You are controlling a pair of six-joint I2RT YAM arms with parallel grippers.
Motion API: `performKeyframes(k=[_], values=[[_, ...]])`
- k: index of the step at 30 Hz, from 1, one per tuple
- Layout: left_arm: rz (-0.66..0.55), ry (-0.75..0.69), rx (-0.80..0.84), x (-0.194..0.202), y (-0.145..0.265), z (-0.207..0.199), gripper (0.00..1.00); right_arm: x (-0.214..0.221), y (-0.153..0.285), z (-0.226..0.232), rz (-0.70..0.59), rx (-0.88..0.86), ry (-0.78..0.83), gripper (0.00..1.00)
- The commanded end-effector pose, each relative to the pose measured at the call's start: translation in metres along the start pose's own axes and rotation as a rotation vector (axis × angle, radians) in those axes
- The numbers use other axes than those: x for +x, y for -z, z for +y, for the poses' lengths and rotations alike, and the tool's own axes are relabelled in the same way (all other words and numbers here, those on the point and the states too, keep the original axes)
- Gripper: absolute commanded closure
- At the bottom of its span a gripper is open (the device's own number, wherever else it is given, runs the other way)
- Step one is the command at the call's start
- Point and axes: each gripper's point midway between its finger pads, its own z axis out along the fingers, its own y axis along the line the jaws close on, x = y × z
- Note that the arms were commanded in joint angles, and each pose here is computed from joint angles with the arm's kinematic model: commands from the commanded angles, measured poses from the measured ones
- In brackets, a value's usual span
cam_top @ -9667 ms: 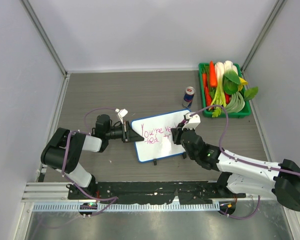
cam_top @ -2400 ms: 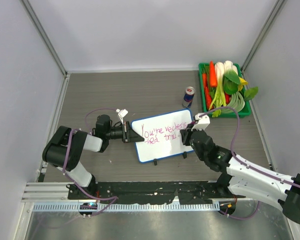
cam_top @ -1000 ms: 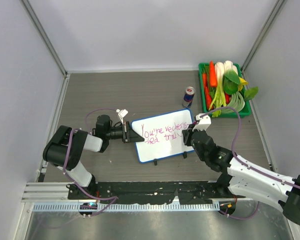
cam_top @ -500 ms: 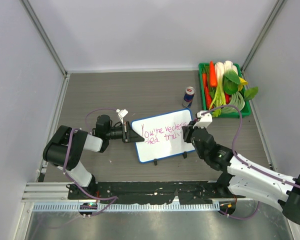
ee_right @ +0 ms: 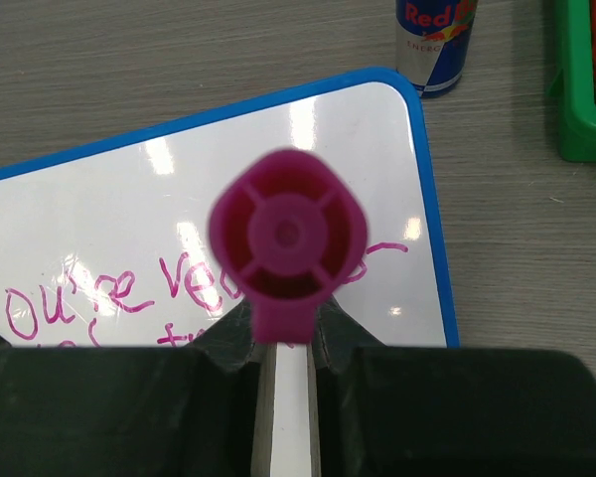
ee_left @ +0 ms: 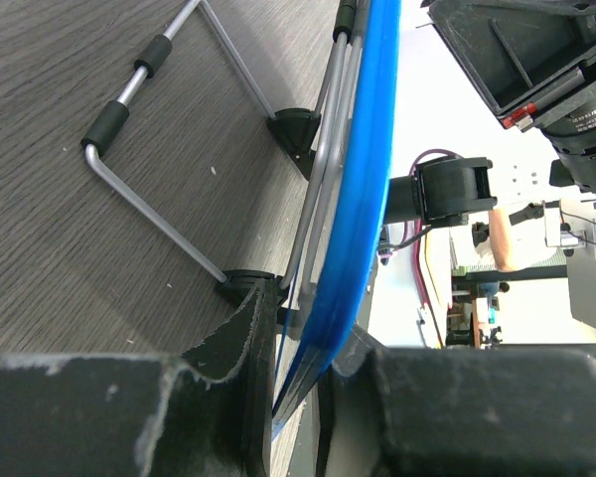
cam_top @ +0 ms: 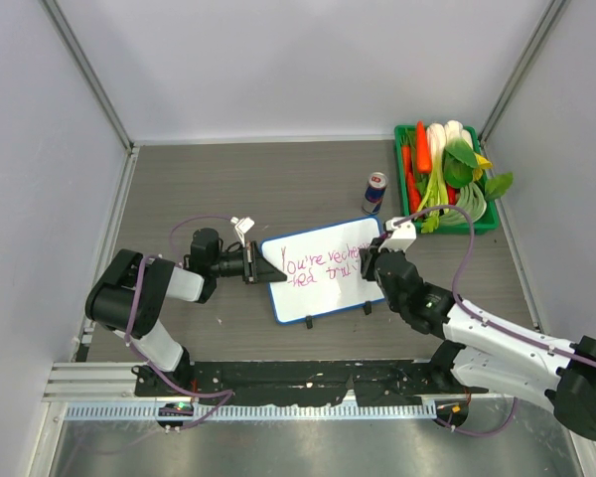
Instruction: Write a sentence on the whiteboard
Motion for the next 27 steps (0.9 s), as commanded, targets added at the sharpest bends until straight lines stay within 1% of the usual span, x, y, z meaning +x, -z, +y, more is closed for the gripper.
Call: performKeyframes(k=[1,9,13,27], values=[[0.008,0.080,-0.067,0.013,0.000,0.018,1.00,-0.006,0.000,0.000,-0.019,0.007,-0.020,0.99],[0.008,0.081,-0.067,0.013,0.000,0.019,1.00,0.015,0.005,-0.008,0.032,0.004,-0.007,0.99],[0.010,0.080,-0.066,0.013,0.000,0.019,1.00,0.032,0.007,-0.014,0.087,0.007,0.012,0.99],[0.012,0.083,-0.064,0.014,-0.001,0.018,1.00,0.069,0.017,-0.023,0.202,-0.008,0.012,0.99]])
